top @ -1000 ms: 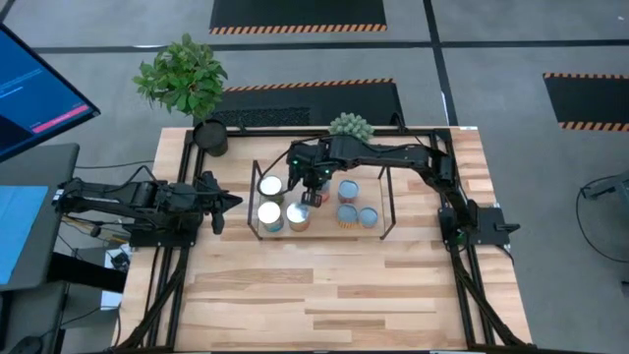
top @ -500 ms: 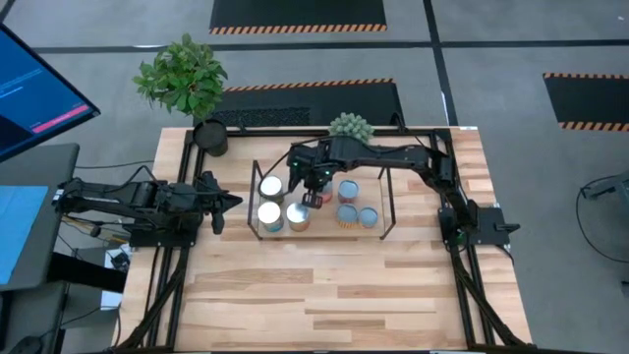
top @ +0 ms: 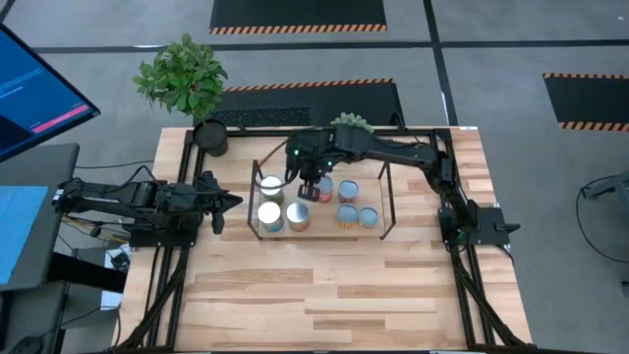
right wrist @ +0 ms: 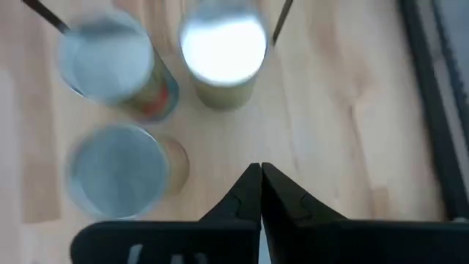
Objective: Pick and place cans onto a shelf
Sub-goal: Return to Home Position
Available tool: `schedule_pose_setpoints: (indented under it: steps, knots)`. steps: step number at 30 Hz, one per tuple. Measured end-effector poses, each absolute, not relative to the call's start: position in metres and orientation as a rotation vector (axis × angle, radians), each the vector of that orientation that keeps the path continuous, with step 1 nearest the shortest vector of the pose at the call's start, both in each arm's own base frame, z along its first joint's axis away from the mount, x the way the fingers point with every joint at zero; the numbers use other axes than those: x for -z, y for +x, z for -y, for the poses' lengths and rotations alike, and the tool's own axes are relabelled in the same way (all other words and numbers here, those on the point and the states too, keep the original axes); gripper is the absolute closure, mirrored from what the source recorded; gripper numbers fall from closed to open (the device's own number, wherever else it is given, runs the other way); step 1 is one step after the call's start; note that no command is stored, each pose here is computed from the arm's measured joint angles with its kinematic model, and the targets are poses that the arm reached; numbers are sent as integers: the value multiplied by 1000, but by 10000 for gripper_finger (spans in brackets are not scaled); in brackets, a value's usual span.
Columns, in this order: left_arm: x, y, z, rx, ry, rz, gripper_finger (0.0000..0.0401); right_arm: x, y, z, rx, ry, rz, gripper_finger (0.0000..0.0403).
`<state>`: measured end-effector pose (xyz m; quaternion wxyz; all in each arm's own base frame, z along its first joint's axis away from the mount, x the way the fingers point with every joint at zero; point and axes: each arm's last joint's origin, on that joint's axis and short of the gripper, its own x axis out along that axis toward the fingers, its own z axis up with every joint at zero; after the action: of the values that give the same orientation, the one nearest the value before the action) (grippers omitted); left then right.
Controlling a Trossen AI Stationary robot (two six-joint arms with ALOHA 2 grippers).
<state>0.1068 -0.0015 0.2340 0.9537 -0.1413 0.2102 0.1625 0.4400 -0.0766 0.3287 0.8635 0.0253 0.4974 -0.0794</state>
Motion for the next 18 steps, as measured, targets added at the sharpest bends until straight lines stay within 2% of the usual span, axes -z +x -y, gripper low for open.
schedule_pose_setpoints:
  steps: [3,8,14,18]
  knots:
    - [-235,107,2,-328,-292,-415,393,-359,430,72,174,67,-1018,371]
    - [-235,107,2,-328,-378,-406,393,-385,395,61,176,39,-1043,365]
    - [-233,107,4,-280,-448,-437,393,-409,345,50,262,30,-1200,367]
    - [-235,106,6,-215,-454,-440,393,-437,310,36,254,28,-1093,367]
